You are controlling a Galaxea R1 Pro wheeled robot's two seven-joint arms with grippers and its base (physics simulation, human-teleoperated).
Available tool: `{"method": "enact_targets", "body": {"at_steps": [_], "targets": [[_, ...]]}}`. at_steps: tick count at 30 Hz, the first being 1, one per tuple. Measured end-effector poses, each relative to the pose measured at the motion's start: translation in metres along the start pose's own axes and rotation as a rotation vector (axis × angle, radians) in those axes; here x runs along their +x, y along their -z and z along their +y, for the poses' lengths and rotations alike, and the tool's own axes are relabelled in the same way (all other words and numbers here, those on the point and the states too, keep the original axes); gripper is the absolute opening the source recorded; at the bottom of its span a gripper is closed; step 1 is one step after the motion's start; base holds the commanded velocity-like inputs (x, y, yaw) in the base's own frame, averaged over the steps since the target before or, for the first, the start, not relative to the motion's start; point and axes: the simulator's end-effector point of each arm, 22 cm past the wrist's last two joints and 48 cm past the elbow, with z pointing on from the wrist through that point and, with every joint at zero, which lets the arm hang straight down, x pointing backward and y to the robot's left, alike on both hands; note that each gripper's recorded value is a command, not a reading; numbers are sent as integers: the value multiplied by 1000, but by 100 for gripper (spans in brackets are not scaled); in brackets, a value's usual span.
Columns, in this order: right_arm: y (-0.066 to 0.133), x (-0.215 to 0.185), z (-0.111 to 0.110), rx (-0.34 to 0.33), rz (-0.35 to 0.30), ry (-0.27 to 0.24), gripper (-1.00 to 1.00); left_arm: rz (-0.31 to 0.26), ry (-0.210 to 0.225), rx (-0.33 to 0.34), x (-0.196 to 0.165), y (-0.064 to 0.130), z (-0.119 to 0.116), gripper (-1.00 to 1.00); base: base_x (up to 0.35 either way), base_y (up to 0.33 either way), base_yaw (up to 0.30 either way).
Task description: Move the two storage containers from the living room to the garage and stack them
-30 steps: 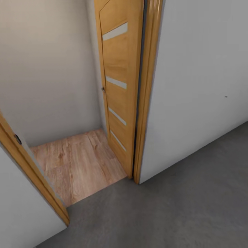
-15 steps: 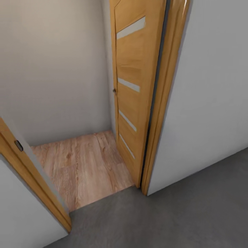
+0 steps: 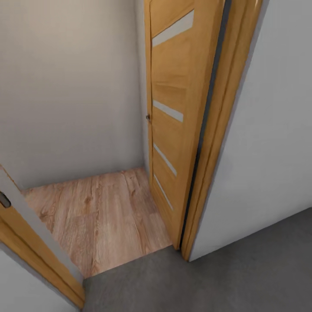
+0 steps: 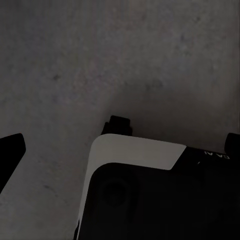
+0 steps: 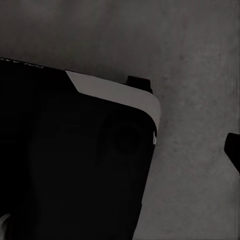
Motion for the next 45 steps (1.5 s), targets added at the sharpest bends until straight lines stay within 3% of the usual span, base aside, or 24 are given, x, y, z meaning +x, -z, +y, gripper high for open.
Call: {"method": "enact_targets", "body": {"at_steps": [31,45], "targets": [[0,0,-1,1,-1,5,100,-1,3,-1,0,0,1,100,311,-93,261],[0,0,-1,1,-1,6,100,-3,6,-2,-1,0,1,100,25,-5,265]]}}
